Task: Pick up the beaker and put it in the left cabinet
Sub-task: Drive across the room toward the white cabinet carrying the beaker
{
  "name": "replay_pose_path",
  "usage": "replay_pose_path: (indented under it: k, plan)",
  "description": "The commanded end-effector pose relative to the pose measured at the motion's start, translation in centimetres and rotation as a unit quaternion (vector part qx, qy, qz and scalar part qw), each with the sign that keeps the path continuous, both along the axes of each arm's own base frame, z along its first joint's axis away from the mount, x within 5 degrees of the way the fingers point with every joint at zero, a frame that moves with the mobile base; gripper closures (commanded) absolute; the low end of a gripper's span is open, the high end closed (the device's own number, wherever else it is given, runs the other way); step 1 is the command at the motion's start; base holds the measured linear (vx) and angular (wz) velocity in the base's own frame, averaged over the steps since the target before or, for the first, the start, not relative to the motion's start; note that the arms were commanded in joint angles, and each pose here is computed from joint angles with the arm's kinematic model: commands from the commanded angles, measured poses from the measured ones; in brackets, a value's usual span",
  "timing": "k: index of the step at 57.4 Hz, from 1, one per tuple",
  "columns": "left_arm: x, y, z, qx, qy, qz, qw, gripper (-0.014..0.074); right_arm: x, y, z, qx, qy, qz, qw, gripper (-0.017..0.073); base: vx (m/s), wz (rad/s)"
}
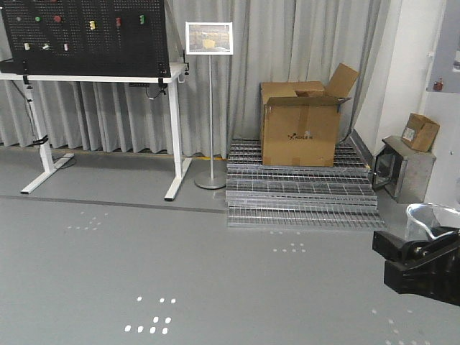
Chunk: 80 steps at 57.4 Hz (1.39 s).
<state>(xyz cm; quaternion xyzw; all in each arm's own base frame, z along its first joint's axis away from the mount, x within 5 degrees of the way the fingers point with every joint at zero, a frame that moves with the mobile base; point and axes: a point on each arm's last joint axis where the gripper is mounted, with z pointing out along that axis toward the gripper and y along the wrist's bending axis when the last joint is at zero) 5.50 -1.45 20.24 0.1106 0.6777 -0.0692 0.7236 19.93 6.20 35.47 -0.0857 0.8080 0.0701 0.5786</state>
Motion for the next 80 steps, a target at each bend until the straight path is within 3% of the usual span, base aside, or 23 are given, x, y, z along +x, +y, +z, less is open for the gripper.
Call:
replay_pose_path:
  k: [1, 56, 80]
  plan:
    - [-0.14, 0.04, 0.31, -0.017, -0.04, -0.001, 0.999, 0.0593, -0.18, 0.12, 1.88, 0.009, -0.056, 0.016, 0.998, 0.0564, 0.65, -0.03]
    - [-0.14, 0.04, 0.31, -0.017, -0.04, -0.001, 0.999, 0.0593, -0.18, 0.12, 1.88, 0.009, -0.056, 0.016, 0.998, 0.0564, 0.61, -0.07]
    - [-0.14, 0.04, 0.31, -0.017, -0.04, -0.001, 0.999, 0.0593, -0.18, 0.12, 1.88, 0.009, -0.056, 0.016, 0.998, 0.0564, 0.59, -0.32]
